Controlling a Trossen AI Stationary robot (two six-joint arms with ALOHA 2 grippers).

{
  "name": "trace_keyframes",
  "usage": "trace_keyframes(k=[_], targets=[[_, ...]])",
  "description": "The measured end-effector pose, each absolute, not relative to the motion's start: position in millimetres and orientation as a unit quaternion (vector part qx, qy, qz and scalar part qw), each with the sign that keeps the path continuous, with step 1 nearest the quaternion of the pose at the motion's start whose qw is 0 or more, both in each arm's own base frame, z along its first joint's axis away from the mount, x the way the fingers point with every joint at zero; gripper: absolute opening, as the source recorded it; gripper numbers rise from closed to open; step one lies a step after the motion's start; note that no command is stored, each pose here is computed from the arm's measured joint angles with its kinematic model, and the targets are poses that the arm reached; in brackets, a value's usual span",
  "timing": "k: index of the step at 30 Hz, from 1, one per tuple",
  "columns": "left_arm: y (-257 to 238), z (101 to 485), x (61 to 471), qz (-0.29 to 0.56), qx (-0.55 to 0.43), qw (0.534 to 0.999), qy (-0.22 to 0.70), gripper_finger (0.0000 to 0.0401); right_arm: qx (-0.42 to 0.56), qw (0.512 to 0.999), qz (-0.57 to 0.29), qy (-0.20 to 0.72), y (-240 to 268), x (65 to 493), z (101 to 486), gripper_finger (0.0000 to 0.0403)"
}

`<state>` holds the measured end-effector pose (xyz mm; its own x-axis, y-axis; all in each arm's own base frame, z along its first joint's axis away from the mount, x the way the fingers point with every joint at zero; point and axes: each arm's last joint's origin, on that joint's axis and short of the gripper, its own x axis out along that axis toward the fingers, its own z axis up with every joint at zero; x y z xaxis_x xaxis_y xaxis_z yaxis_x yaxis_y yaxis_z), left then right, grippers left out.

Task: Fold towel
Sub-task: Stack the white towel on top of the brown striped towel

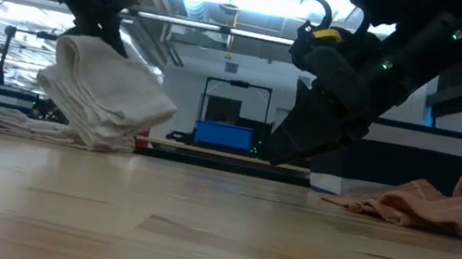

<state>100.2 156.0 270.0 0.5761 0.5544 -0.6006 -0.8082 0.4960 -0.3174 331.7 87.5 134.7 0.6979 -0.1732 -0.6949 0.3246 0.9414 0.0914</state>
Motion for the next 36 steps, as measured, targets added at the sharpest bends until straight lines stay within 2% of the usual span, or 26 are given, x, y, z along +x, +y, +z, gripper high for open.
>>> trace_keyframes(k=[2,8,14,21,24,36], targets=[[154.7,273.4,95.0,0.414,-0.300,0.836,0.201,0.0024,0.104,0.915,-0.136,0.364,87.5,331.7,134.7,0.0214],[147.5,291.7,92.6,0.360,-0.316,0.870,0.120,0.0027,0.106,0.915,-0.132,0.366,87.7,331.7,134.6,0.0214],[144.7,297.0,93.5,0.325,-0.322,0.883,0.099,0.0023,0.106,0.915,-0.132,0.366,87.7,331.7,134.6,0.0214],[148.6,286.0,83.0,0.391,-0.310,0.856,0.135,0.0025,0.107,0.915,-0.130,0.367,87.9,331.7,134.6,0.0214],[150.3,270.1,76.2,0.436,-0.309,0.826,0.182,0.0025,0.107,0.915,-0.130,0.366,87.9,331.7,134.6,0.0214],[151.5,260.0,78.5,0.433,-0.281,0.828,0.222,0.0039,0.111,0.914,-0.124,0.369,88.4,331.6,134.5,0.0214]])
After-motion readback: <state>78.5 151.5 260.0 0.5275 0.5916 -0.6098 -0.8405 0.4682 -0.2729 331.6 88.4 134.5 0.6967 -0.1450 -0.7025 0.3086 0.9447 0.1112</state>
